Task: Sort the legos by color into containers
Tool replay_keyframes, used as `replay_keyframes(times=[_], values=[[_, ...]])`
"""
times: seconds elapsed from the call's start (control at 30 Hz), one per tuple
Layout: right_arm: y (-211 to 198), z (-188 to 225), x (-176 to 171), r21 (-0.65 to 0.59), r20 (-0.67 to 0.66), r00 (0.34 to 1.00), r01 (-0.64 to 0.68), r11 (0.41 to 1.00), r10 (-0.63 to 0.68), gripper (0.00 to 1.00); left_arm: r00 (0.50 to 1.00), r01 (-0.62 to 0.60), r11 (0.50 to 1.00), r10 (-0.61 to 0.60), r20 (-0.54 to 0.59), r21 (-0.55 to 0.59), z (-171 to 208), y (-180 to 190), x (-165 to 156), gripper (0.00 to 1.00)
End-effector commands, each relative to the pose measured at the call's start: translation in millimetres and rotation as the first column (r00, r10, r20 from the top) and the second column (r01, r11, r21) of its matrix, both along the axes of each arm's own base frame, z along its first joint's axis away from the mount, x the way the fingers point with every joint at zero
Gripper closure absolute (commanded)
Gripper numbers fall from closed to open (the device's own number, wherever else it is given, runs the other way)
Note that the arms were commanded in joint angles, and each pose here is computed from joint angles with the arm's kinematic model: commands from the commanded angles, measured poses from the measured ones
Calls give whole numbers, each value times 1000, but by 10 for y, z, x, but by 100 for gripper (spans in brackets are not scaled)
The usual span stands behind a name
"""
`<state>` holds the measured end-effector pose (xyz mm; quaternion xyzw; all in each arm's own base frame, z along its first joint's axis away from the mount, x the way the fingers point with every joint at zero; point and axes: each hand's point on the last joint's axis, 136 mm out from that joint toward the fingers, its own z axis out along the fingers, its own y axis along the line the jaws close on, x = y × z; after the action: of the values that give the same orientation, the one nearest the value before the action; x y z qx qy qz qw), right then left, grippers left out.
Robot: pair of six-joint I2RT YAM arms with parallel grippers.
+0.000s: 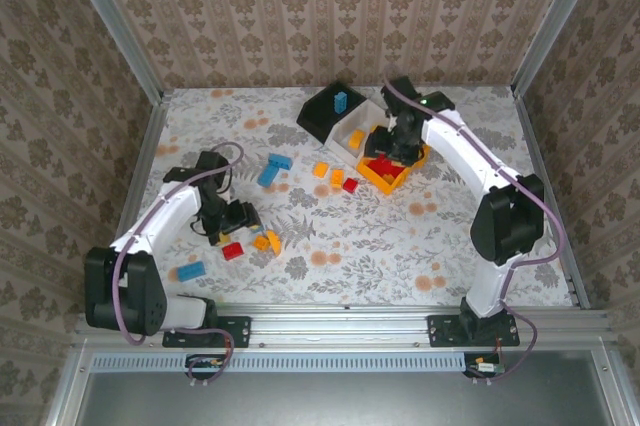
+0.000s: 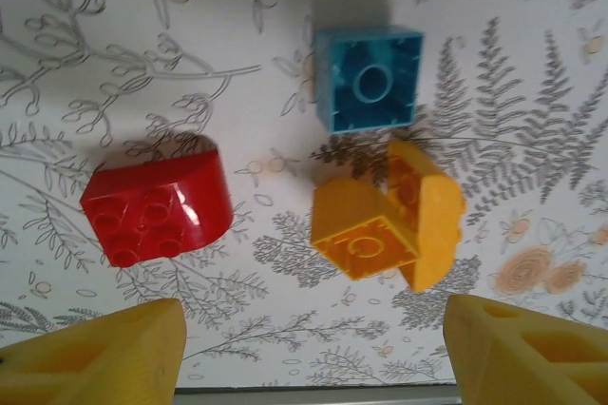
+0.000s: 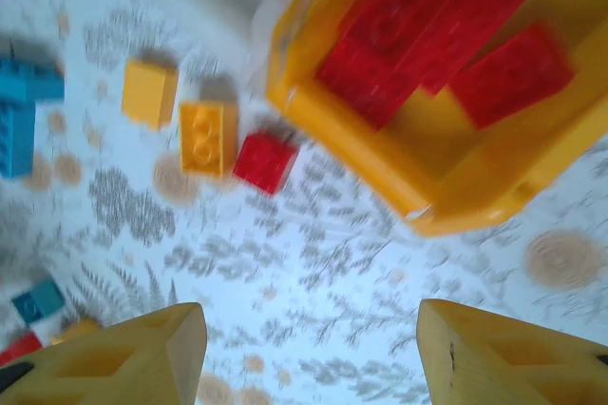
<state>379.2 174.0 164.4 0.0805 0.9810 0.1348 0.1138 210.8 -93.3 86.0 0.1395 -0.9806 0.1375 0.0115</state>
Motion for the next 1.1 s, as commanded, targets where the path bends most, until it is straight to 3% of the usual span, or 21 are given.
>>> replay_keyframes(times=[0.0,0.3,0.7,1.07], values=[[220,-210,-233,40,-76,997,-31,999,34,39,1000,-27,999,27,-4,-35,-29,-43,-21,27],[544,-427,-559,66,-131,987,-80,995,88,41,1000,-16,1000,16,-1,-13,-141,-117,361,30],[443,-381,-661,55,-110,992,-61,997,66,43,993,89,994,-84,-82,67,-403,-297,634,34],[337,-423,-692,58,-112,993,-35,998,42,45,983,128,988,-114,-143,90,-608,-353,661,44]])
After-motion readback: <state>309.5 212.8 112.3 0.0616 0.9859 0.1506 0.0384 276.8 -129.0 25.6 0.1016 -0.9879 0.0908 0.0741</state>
